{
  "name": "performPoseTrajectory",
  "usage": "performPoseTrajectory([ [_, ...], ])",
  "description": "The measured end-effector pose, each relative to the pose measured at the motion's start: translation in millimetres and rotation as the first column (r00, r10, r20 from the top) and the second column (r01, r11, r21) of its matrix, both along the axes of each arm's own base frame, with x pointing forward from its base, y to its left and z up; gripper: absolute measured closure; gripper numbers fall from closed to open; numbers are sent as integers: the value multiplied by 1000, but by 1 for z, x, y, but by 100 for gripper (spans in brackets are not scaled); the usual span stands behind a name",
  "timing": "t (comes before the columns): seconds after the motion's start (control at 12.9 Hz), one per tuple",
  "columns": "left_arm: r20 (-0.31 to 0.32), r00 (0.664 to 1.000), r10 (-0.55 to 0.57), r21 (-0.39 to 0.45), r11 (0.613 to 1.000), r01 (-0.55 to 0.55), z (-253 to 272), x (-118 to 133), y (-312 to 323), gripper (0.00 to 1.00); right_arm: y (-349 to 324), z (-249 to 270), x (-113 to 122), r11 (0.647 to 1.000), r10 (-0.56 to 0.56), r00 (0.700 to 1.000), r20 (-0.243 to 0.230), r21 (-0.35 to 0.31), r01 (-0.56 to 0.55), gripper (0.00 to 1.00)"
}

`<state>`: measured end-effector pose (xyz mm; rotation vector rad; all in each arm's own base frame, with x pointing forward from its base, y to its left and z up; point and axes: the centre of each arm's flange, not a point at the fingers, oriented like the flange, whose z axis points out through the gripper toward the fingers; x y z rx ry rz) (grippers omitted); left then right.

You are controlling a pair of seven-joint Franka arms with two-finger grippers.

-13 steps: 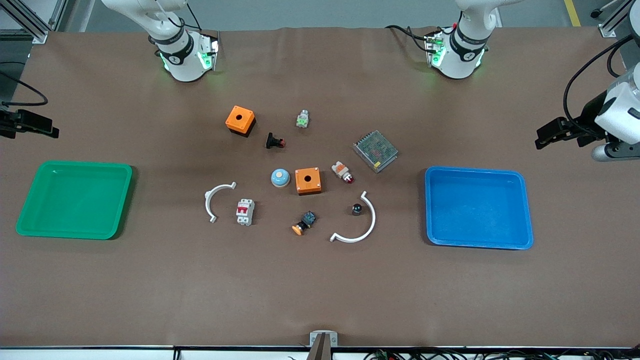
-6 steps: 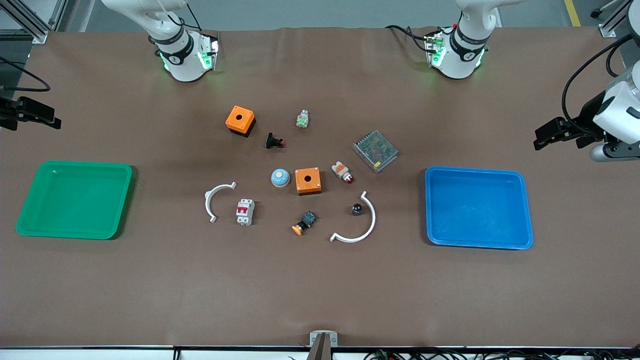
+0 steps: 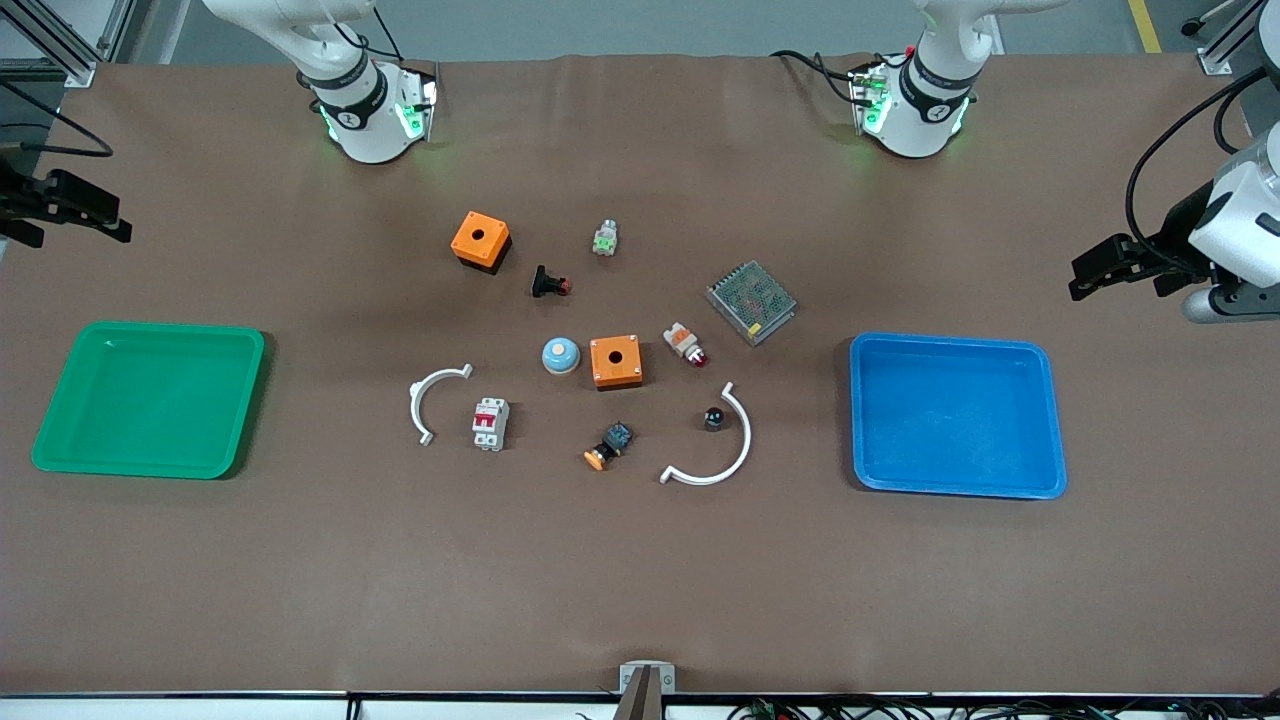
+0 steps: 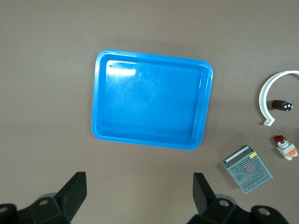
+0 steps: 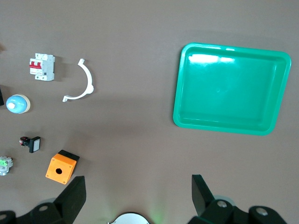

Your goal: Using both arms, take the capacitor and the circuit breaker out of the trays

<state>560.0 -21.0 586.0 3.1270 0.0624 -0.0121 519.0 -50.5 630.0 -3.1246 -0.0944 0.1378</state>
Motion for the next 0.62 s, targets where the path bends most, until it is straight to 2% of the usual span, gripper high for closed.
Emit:
performPoseTrajectory([
  [0.62, 1, 1000, 8, 0, 1000, -8, 0, 0, 4, 0, 2, 5, -2, 1000, 5, 1000, 17, -1, -5, 0],
])
